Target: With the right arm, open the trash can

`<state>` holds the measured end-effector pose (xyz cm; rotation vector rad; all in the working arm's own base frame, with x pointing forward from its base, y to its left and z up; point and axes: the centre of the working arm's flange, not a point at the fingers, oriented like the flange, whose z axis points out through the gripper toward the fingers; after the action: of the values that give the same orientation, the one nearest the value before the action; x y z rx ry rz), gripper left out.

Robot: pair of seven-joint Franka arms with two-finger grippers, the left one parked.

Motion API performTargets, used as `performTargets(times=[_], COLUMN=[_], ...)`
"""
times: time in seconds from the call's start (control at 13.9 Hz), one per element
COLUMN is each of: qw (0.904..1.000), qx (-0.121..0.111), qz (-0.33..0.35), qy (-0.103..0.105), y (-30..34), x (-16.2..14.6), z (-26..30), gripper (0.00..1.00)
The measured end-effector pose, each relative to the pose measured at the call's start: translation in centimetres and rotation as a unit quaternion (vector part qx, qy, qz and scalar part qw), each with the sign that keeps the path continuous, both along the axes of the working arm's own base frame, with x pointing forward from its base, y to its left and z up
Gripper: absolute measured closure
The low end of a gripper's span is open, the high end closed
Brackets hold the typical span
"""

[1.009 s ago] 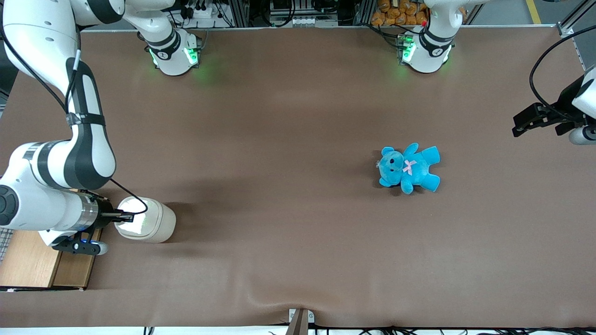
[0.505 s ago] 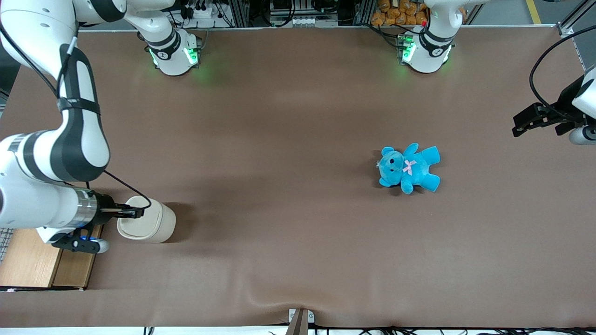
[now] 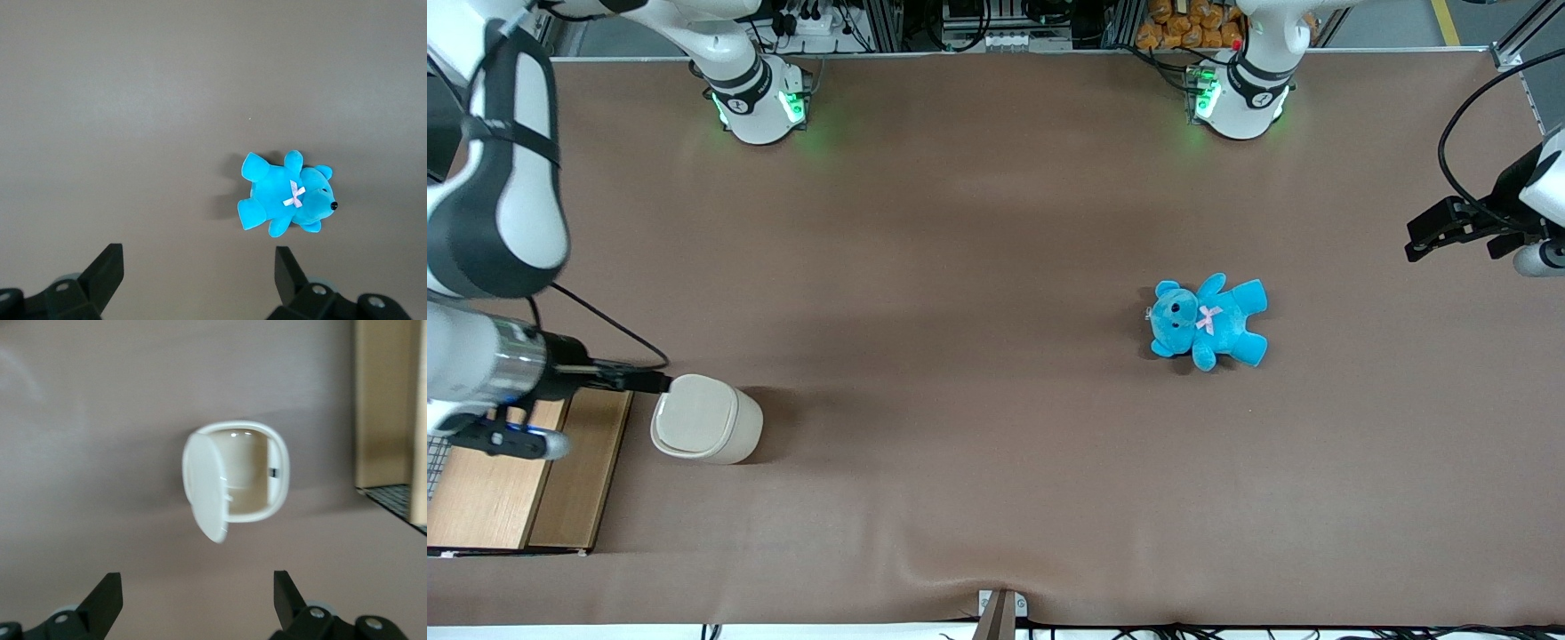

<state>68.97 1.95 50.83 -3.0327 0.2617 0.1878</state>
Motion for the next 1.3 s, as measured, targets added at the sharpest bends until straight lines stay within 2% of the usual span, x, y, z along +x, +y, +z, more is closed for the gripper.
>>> performTargets(times=[0.14,0.36,0.86,1.01,1.3], qw=[1.0000,0.9998,0.9995,0.9996,0.9994], qx=[-0.009,-0.008,-0.003,-0.001,-0.003], qz=[0.000,0.014,0.017,0.016,0.018], qy=[-0.003,-0.015,-0.026,-0.025,-0.030], y=[-0.8,-2.1,-5.8,-6.6,-6.7], x=[-1.9,-5.2,-12.5,-13.9,-14.3], z=[3.6,7.7,11.9,12.4,13.0], gripper=[0.00,0.00,0.00,0.00,0.00])
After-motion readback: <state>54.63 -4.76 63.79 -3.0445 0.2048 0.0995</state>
